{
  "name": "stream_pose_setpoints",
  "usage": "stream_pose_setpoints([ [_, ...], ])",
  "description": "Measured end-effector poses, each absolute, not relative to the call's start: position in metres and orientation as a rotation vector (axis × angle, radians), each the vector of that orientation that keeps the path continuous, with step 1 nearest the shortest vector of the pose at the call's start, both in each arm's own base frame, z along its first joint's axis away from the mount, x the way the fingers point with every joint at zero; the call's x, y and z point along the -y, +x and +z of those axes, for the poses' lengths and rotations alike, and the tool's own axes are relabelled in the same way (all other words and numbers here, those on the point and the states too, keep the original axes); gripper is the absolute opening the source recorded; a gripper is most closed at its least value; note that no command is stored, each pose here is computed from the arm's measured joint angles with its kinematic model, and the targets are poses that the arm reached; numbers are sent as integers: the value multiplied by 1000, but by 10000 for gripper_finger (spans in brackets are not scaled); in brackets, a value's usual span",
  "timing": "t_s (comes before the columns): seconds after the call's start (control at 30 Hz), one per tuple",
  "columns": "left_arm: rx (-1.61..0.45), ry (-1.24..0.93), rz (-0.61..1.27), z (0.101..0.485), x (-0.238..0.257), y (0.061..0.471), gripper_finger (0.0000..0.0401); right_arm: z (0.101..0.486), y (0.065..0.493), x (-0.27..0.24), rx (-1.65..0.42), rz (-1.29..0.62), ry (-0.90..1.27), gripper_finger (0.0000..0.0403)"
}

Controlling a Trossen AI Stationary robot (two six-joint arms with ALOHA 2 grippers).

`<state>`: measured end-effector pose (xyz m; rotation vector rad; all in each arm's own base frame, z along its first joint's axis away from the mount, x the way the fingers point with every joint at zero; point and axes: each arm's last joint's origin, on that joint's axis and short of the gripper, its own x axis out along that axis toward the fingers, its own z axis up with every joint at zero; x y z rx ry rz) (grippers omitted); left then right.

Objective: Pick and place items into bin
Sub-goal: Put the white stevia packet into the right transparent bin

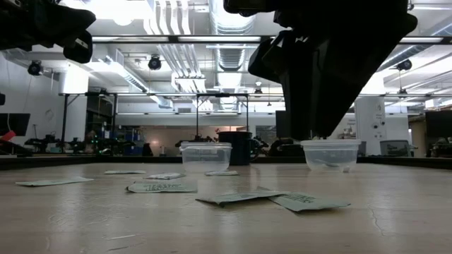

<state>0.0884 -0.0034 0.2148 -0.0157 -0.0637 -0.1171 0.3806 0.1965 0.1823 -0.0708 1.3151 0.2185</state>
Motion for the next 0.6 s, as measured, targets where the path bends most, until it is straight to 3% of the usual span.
stream_pose_setpoints([
  [0.6,64,-16,-117,215,3,88,0,182,381,-195,-1316,235,-91,123],
])
